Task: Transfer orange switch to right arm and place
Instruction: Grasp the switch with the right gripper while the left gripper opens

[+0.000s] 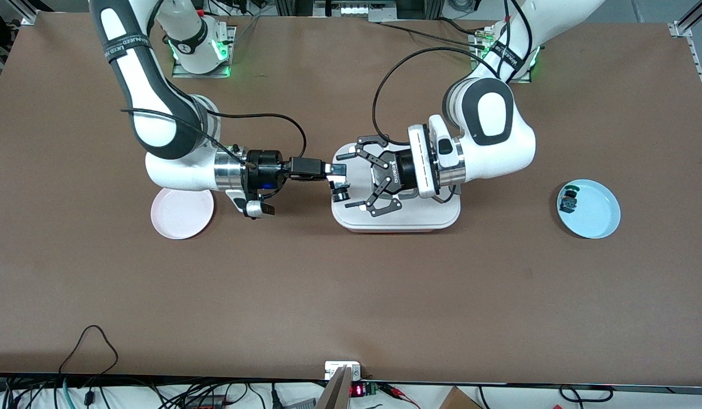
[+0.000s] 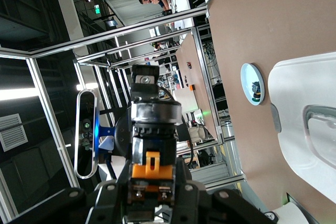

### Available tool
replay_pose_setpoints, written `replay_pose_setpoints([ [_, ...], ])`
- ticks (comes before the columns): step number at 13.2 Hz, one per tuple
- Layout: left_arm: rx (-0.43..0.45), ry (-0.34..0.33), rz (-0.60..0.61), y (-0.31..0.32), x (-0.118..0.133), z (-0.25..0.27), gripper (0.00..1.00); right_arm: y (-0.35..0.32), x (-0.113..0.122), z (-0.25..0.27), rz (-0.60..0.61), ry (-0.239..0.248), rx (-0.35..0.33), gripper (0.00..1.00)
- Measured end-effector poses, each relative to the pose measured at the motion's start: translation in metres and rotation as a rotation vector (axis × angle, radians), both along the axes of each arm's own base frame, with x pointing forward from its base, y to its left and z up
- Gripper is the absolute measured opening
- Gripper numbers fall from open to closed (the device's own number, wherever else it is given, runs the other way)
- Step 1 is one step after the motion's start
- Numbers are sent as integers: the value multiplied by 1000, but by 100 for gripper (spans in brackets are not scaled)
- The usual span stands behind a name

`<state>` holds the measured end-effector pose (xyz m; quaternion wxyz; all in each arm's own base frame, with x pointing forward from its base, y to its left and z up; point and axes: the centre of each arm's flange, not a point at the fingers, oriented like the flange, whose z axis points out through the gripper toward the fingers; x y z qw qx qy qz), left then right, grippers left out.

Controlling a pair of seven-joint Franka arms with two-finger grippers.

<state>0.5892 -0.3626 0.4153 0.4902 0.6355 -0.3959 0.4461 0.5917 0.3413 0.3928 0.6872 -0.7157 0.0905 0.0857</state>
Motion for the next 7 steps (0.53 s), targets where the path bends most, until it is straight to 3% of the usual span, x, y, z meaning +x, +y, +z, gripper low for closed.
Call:
replay_pose_setpoints([
  [4,5,-13,0,2,1,6,100,-3,2,-1,-4,1,0,33],
  [7,90,12,-69,27,9,32,100,-16,9,7,21,-14,21,33],
])
